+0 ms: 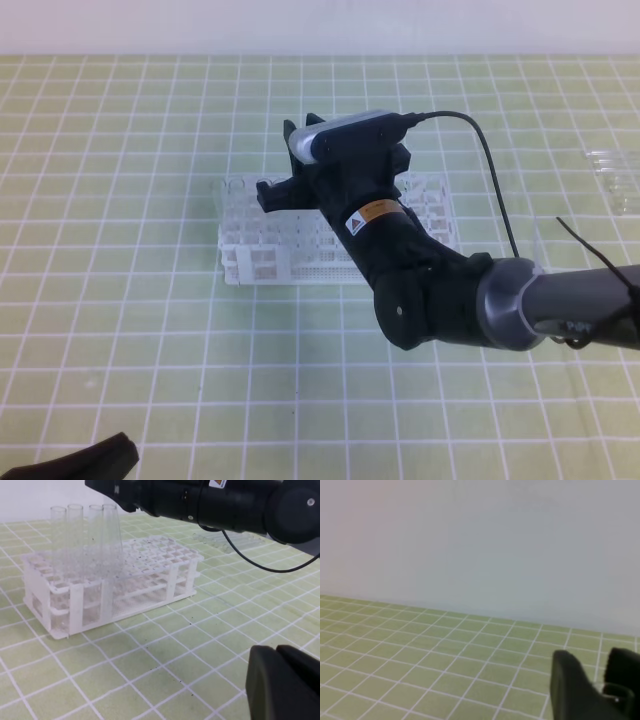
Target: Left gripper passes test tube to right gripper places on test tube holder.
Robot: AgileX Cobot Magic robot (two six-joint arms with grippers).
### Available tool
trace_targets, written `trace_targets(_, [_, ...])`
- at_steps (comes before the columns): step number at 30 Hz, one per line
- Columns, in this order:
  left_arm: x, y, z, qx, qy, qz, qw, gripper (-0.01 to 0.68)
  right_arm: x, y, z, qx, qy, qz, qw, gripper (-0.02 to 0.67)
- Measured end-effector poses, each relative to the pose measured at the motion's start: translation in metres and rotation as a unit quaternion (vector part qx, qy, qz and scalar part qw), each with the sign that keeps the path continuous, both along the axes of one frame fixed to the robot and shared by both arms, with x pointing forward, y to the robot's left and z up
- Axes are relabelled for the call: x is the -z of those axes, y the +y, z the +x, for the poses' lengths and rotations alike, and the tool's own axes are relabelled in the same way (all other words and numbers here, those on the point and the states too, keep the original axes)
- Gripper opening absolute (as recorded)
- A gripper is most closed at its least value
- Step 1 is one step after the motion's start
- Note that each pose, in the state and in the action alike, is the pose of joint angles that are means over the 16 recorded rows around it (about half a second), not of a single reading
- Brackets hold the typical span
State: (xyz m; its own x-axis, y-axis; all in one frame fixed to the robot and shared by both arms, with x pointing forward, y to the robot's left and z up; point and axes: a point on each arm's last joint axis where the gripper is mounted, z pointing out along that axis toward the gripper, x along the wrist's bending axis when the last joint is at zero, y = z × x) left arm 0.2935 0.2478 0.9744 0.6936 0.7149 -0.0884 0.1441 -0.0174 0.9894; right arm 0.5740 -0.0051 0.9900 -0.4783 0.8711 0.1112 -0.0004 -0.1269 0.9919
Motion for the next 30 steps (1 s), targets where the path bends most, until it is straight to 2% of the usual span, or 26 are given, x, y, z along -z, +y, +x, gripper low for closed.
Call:
trace_targets(9, [0.0010, 0.0000, 0.0000, 0.000, 0.001, 0.000, 1.000, -0.001, -0.0006, 0.0004, -0.0003, -0.002, -0.002, -0.002, 1.000, 0.097])
trace_targets(30, [0.0016, 0.0000, 0.0000, 0.000, 0.002, 0.001, 1.000, -0.001, -0.0048, 0.0051, -0.0044, -0.019, -0.033, -0.008, 0.999, 0.092])
